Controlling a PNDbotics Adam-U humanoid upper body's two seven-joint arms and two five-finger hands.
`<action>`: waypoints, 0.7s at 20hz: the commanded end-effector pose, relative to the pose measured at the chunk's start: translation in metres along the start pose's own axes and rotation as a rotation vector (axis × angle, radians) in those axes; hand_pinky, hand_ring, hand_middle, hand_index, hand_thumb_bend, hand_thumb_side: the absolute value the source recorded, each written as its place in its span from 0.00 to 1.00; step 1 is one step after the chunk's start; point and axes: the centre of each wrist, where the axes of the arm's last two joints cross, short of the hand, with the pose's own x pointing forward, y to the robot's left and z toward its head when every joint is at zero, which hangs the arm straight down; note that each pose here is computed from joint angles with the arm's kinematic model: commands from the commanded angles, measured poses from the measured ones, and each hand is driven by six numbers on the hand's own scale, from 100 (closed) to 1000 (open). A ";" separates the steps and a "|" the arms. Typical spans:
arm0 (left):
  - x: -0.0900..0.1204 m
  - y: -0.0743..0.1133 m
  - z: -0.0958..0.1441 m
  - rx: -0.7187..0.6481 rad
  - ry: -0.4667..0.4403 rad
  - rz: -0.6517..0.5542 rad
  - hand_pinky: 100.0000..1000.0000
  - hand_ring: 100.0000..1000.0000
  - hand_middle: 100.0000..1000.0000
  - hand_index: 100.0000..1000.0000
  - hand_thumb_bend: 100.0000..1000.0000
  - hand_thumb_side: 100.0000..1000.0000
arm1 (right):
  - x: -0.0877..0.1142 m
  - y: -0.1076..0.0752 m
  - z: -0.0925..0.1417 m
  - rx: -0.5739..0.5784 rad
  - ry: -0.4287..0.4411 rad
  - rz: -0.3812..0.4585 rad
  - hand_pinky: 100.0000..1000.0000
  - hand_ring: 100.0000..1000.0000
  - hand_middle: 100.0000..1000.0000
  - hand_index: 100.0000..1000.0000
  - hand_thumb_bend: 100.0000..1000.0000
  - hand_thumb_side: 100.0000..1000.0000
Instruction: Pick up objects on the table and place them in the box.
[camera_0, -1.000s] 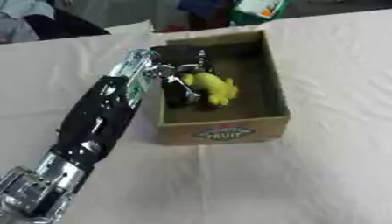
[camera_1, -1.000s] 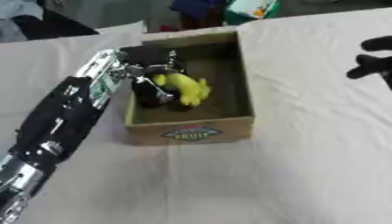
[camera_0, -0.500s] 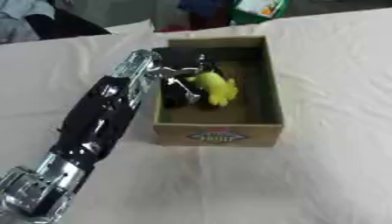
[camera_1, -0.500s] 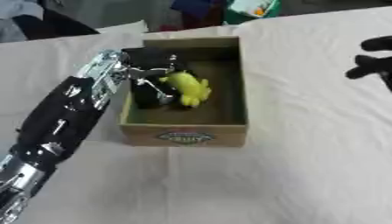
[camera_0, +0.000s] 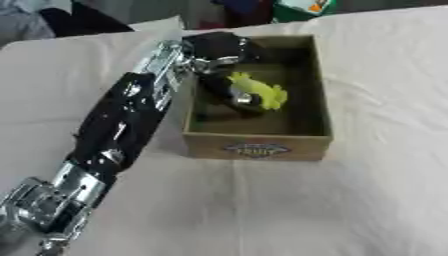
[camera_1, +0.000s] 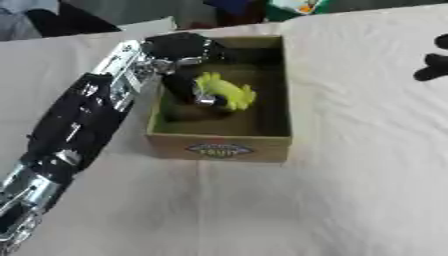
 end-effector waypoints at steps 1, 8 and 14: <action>-0.003 0.027 0.006 0.200 0.035 0.031 0.54 0.74 0.68 0.96 0.42 0.98 | 0.007 -0.003 -0.003 -0.007 -0.030 0.008 0.83 0.55 0.67 0.91 0.00 0.78; 0.006 0.062 0.030 0.643 0.083 0.253 0.46 0.65 0.57 0.86 0.14 0.86 | 0.005 -0.008 0.003 -0.049 -0.020 0.022 0.83 0.55 0.67 0.91 0.00 0.77; 0.015 0.085 0.083 0.857 0.057 0.520 0.44 0.61 0.54 0.83 0.00 0.82 | 0.002 -0.013 0.011 -0.113 0.002 0.047 0.83 0.55 0.67 0.91 0.00 0.76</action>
